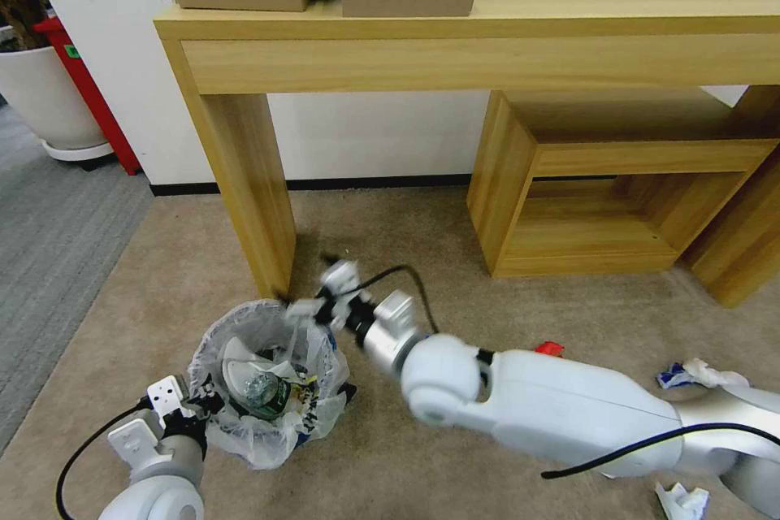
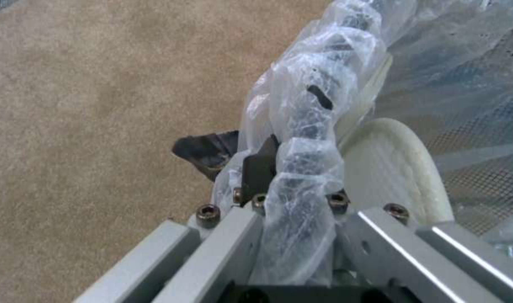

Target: Pick up the trash bin and place the garbage on the floor into it.

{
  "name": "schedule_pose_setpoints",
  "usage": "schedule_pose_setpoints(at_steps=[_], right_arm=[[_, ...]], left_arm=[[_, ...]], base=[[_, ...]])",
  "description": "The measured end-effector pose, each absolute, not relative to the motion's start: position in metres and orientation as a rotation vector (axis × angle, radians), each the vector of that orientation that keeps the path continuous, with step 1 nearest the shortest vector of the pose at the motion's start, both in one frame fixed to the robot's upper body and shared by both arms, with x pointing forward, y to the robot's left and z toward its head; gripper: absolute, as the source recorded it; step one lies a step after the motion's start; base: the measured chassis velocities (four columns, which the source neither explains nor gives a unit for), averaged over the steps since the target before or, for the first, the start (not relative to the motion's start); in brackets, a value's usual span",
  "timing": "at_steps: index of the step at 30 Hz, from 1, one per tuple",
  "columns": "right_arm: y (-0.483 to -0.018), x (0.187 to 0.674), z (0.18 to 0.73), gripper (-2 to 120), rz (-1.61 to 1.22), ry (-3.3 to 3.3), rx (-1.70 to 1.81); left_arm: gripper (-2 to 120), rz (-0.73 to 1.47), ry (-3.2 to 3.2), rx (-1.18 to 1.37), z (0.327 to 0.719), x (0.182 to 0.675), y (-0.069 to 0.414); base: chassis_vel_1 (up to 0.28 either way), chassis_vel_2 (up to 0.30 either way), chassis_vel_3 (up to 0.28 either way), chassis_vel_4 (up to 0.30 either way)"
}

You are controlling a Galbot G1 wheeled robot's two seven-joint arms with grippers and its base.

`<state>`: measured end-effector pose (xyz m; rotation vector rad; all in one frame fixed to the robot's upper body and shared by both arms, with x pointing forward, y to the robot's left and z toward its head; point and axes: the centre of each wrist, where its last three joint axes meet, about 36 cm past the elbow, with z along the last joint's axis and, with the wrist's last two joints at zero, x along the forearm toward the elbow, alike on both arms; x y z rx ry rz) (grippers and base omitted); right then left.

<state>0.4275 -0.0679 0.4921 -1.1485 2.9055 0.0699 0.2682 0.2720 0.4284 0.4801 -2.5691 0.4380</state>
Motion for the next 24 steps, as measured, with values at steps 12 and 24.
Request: schedule_pose_setpoints(at_steps=[12,24], right_arm=[[-0.152,0.461,0.51,100,0.28,2.947,-0.758],[-0.23,0.442,0.467,100,0.233,3.133,-0.289]], left_arm=[[0,0.437,-2.575,0.475,0.433,0.268,0.275],[0,0.434,-2.566,0.451,0.434,0.271,0.276]], base=[[0.0,0.0,0.0,0.0],[0.0,0.0,0.0,0.0]])
